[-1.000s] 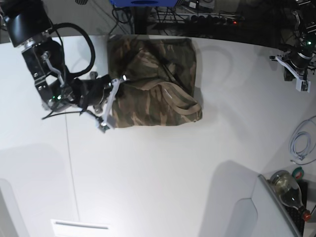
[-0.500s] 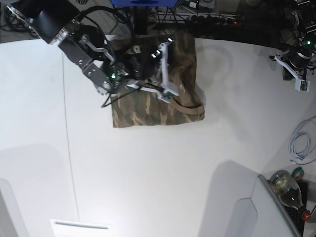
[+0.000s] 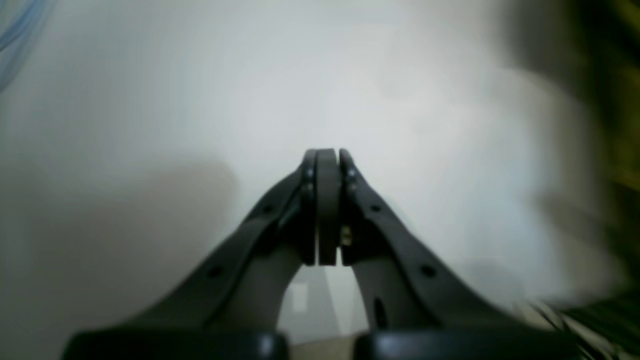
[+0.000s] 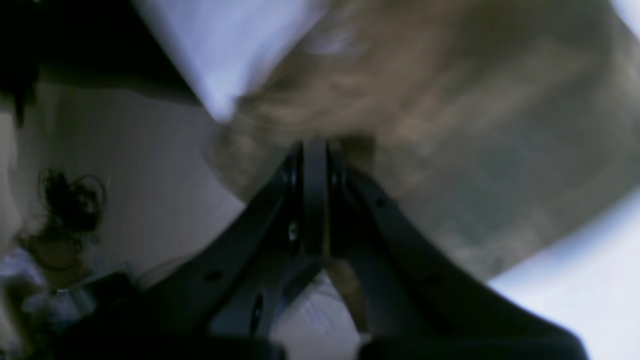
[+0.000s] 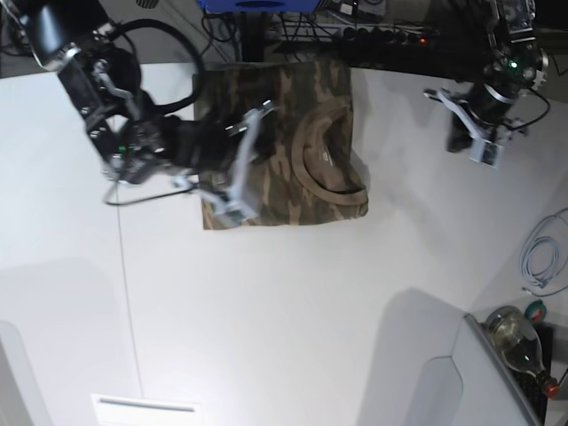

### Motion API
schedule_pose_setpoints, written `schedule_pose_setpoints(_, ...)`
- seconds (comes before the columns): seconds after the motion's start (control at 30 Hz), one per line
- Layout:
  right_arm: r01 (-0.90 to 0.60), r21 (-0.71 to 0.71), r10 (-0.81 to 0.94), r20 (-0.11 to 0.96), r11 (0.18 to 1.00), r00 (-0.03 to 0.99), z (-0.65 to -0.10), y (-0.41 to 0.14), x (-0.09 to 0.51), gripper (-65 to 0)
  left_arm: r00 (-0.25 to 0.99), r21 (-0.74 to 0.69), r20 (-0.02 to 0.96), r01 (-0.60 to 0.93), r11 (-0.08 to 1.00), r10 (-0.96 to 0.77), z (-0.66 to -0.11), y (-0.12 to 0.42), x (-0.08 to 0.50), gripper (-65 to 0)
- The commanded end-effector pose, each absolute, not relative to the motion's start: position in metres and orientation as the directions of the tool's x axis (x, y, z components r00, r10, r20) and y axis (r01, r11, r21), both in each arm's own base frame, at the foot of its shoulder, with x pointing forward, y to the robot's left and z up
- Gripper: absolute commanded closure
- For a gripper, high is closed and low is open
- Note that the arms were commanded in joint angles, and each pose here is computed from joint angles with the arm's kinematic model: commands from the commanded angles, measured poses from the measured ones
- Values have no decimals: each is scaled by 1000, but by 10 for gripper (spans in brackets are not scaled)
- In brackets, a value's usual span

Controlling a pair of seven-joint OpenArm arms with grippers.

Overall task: Layout the t-shirt on the table in an organized manner, then fold the t-shirt properly
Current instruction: 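Grasp the folded shirt edges with both grippers near the collar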

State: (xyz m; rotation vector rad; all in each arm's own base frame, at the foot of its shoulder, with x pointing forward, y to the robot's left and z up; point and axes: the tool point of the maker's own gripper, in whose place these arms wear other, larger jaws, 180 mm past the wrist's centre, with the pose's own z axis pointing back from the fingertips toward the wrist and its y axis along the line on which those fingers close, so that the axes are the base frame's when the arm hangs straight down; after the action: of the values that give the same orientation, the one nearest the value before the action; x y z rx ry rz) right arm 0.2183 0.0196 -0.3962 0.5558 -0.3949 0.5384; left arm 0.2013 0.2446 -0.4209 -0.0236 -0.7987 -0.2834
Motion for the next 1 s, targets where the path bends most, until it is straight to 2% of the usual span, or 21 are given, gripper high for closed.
schedule_pose_setpoints(0.0, -560, 397, 324, 521, 727, 790, -385, 15, 230, -8, 632, 71, 739, 274, 959, -235, -413, 235, 205, 0)
schedule_pose_setpoints(0.1, -505, 383, 277, 511, 774, 813, -389, -10, 237, -8, 628, -13, 753, 311, 950, -195, -419, 206, 202, 0)
schedule_pose_setpoints(0.13, -503, 376, 280, 509, 778, 814, -390, -14, 238, -8, 636, -34, 752, 301, 953, -174, -423, 202, 200, -18)
schedule_pose_setpoints(0.27, -497, 372, 288, 492, 784, 821, -395, -20, 232, -6, 616, -244, 785, 206, 948, 68, -425, 193, 211, -474)
schedule_pose_setpoints(0.3, -496, 374, 288, 490, 784, 823, -396, -20, 231, -6, 605, -304, 784, 178, 936, 140, -425, 196, 214, -564)
schedule_pose_setpoints(0.33, -496, 375, 288, 487, 784, 824, -397, -20, 230, -6, 599, -346, 779, 164, 924, 185, -426, 197, 217, -625)
schedule_pose_setpoints(0.37, -495, 375, 289, 485, 784, 825, -397, -20, 229, -6, 606, -398, 762, 158, 904, 230, -430, 192, 218, -650)
schedule_pose_setpoints(0.57, -496, 376, 294, 478, 783, 827, -398, -20, 227, -5, 680, -537, 682, 217, 815, 269, -452, 147, 218, -650)
schedule_pose_setpoints(0.83, -494, 377, 295, 474, 784, 830, -399, -21, 226, -5, 684, -552, 683, 256, 794, 255, -450, 129, 223, -650)
schedule_pose_setpoints(0.97, -490, 372, 298, 467, 789, 833, -402, -26, 223, -3, 687, -559, 679, 255, 789, 259, -451, 125, 223, -630)
